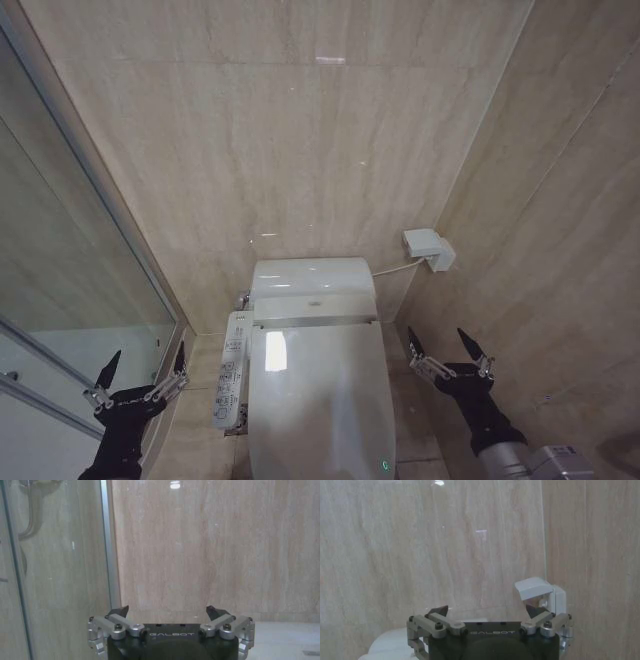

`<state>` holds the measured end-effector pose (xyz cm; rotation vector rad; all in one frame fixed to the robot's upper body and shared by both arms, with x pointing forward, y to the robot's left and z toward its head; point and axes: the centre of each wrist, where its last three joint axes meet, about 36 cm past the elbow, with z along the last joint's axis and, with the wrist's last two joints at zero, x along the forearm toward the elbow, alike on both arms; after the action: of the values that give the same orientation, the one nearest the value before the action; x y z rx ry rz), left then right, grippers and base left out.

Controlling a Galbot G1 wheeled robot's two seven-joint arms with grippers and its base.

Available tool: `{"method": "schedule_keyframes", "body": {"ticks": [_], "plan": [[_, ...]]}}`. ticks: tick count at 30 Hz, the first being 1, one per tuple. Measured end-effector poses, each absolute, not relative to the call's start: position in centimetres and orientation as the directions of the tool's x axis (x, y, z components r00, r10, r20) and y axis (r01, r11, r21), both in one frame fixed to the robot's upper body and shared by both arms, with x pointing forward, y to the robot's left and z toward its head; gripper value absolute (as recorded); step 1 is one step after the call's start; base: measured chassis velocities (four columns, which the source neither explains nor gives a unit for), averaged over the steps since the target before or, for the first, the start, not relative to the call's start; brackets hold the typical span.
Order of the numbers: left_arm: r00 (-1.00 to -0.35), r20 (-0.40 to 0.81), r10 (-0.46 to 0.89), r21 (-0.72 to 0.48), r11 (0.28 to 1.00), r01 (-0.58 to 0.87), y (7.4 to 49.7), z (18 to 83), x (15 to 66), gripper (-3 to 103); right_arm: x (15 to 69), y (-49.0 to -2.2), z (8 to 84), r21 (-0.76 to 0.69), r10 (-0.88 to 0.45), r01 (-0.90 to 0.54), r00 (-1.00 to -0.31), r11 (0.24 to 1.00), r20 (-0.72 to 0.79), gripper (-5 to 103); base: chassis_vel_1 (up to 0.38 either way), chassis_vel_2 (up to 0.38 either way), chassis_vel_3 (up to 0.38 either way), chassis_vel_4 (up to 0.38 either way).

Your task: Open the toilet lid, clean the toilet bowl with a toilet brush, close the toilet lid, and flush.

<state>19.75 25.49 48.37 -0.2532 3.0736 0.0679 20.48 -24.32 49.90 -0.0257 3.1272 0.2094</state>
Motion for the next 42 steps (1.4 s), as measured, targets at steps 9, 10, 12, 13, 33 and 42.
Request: {"method": "schedule_keyframes", "body": {"ticks": [9, 10, 12, 13, 33, 42], "plan": [[-0.985, -0.060, -0.162, 0.040, 0.985, -0.165, 25.49, 48.37, 19.75, 100, 20.48, -24.32, 49.90, 0.133, -0.016, -0.017, -1.000, 0.991, -0.008, 100, 0.000, 0.000, 0.000, 0.000], [-0.985, -0.060, -0.162, 0.040, 0.985, -0.165, 25.49, 48.37, 19.75, 100, 20.48, -24.32, 49.90, 0.133, -0.016, -0.017, -1.000, 0.991, -0.008, 100, 0.000, 0.000, 0.000, 0.000], [-0.985, -0.060, -0.162, 0.040, 0.985, -0.165, 25.49, 48.37, 19.75, 100, 20.48, -24.32, 49.90, 0.133, -0.016, -0.017, -1.000, 0.991, -0.008, 100, 0.000, 0.000, 0.000, 0.000], [-0.985, -0.060, -0.163, 0.040, 0.985, -0.165, 25.49, 48.37, 19.75, 100, 20.48, -24.32, 49.90, 0.133, -0.016, -0.017, -1.000, 0.991, -0.008, 100, 0.000, 0.000, 0.000, 0.000], [-0.985, -0.060, -0.162, 0.041, 0.985, -0.165, 25.50, 48.35, 19.75, 100, 20.48, -24.32, 49.90, 0.133, -0.016, -0.017, -1.000, 0.991, -0.008, 100, 0.117, -0.125, -0.121, 0.118], [-0.985, -0.059, -0.162, 0.041, 0.985, -0.165, 25.49, 48.34, 19.75, 100, 20.48, -24.32, 49.90, 0.133, -0.016, -0.017, -1.000, 0.991, -0.008, 100, 0.287, -0.293, -0.299, 0.299]]}}
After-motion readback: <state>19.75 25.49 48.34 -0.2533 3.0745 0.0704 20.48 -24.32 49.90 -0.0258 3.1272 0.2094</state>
